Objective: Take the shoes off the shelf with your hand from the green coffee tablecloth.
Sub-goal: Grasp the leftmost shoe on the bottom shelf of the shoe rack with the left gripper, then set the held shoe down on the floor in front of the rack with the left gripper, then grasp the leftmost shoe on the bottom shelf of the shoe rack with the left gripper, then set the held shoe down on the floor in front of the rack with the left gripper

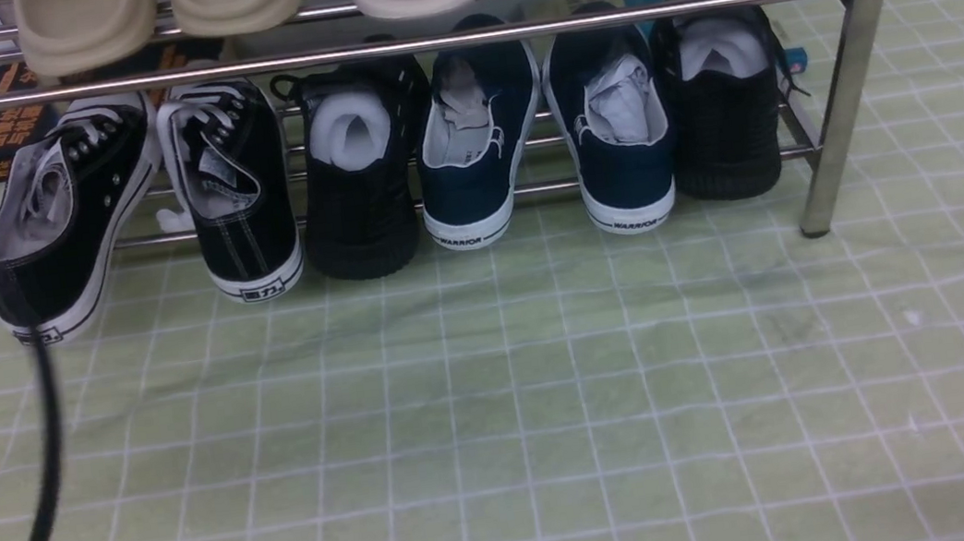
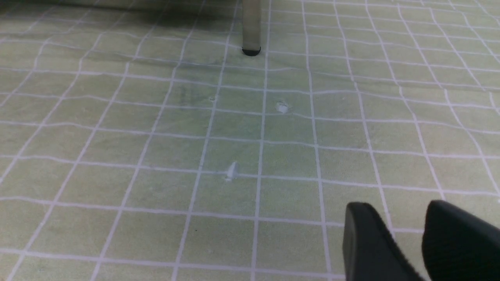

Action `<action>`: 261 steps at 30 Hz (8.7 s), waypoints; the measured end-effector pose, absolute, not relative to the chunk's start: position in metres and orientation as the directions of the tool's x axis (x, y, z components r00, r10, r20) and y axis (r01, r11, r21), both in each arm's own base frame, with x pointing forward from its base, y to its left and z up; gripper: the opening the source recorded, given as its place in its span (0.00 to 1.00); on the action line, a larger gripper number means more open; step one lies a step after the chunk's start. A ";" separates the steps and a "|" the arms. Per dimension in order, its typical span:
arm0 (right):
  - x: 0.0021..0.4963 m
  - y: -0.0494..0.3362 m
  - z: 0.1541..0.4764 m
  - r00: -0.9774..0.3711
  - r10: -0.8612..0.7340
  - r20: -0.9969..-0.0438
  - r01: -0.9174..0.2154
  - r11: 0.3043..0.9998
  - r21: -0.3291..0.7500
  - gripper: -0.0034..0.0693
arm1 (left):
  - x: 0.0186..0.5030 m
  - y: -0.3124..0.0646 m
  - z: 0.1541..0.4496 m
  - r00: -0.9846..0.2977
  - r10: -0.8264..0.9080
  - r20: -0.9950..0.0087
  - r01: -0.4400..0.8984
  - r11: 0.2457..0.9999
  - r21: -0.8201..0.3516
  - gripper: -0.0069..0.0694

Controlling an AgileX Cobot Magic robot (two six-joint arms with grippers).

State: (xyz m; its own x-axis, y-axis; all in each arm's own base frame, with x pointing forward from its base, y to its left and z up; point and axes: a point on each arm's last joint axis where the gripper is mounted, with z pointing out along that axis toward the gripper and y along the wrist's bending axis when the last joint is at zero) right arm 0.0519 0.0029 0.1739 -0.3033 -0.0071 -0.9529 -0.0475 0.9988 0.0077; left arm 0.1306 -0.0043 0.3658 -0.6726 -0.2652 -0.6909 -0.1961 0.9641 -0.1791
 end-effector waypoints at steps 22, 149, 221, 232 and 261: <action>0.052 0.003 0.174 -0.303 -0.007 -0.953 -0.048 0.999 0.008 0.37 | 0.342 0.017 0.304 -0.886 -0.148 -0.439 -0.088 0.984 -0.155 0.12; 0.052 0.003 0.174 -0.303 -0.007 -0.953 -0.048 0.999 0.008 0.37 | 0.206 -0.099 0.395 -0.737 -0.040 -0.675 -0.015 0.999 -0.042 0.10; 0.052 0.003 0.174 -0.303 -0.007 -0.953 -0.048 0.999 0.008 0.37 | 0.226 -0.072 0.362 -0.905 -0.106 -0.413 0.099 0.889 -0.447 0.10; 0.052 0.003 0.174 -0.303 -0.007 -0.953 -0.048 0.999 0.008 0.37 | 0.190 -0.176 0.312 -0.860 -0.024 -0.510 0.309 0.771 -0.556 0.10; 0.052 0.003 0.174 -0.303 -0.007 -0.953 -0.048 0.999 0.008 0.37 | 0.213 -0.222 0.244 -0.860 -0.228 -0.457 0.010 0.887 -0.461 0.11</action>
